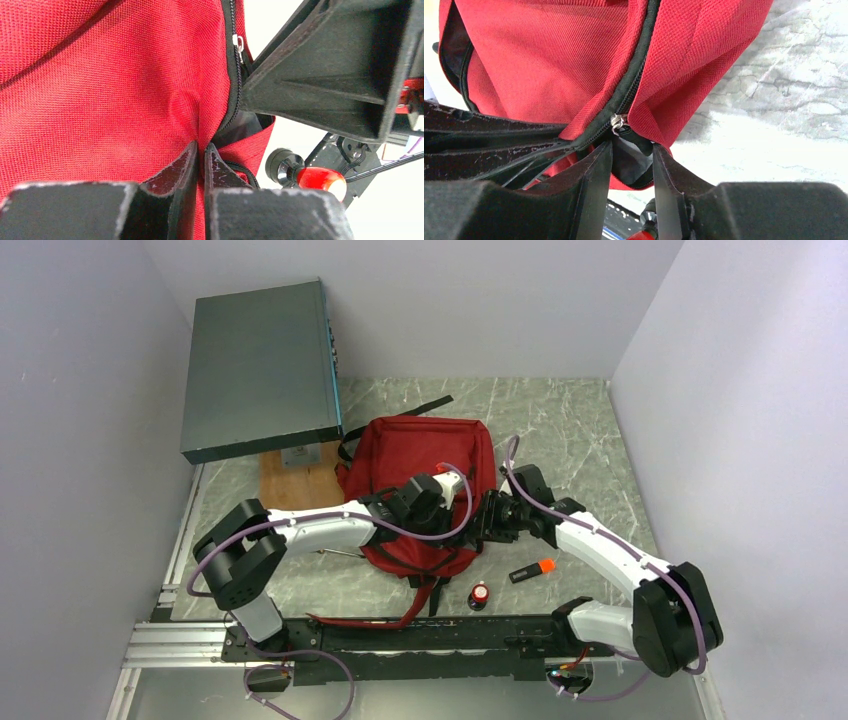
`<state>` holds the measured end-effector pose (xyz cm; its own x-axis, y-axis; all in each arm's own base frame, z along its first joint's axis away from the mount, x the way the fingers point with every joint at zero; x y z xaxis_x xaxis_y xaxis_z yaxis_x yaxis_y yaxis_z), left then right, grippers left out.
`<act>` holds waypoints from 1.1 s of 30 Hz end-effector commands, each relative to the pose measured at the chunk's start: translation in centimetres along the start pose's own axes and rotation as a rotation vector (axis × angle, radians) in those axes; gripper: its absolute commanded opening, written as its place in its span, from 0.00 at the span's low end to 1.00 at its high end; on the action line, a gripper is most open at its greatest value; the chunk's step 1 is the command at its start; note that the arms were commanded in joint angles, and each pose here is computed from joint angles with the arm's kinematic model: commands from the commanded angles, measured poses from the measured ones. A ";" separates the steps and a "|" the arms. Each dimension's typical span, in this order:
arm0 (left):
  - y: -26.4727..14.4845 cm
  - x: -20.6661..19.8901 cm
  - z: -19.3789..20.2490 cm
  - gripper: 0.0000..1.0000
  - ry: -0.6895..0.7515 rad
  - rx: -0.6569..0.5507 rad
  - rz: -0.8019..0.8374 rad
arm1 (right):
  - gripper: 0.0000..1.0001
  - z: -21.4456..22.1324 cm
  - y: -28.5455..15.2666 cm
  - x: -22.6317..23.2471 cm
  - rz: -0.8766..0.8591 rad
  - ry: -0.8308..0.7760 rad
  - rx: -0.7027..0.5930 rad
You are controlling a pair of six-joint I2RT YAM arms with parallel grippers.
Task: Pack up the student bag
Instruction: Zip the student bag at the center of the board.
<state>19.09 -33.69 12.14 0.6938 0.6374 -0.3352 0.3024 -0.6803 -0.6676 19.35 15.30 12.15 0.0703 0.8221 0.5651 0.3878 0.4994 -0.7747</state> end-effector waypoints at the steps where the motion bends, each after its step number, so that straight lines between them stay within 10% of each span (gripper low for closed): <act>1: -0.7 -1.2 -1.6 0.12 -0.006 -0.059 0.066 | 0.38 -1.2 0.5 0.7 -0.036 0.002 -0.088; 19: -1.0 -1.3 -1.5 0.03 -0.010 -0.051 0.071 | 0.36 -2.5 0.8 -0.1 0.077 -0.111 -0.178; 25: -1.1 -1.5 -1.7 0.03 -0.015 -0.041 0.084 | 0.03 -2.8 0.9 0.0 0.089 -0.140 -0.204; 30: -2.3 -1.4 -4.1 0.51 -0.122 -0.037 0.219 | 0.00 -2.3 -0.3 0.2 0.100 -0.164 -0.165; 33: -2.7 -1.3 -6.6 0.62 -0.116 -0.104 0.251 | 0.00 -1.0 -0.7 0.6 0.056 -0.155 -0.088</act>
<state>19.99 -33.72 13.94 0.6514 0.5875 -0.4801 0.2163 -0.7504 -0.6246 20.36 14.48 11.15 0.0112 0.9058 0.4235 0.4745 0.3680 -0.7996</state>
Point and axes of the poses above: each gripper's point midway between its finger pads, its own y axis out along the fingers, its own x axis along the line the jaws close on, z = x × y, the point moved 6 cm from there along -y, back along the fingers, and after that the axes turned 6 degrees about y, right-handed, at the moved point
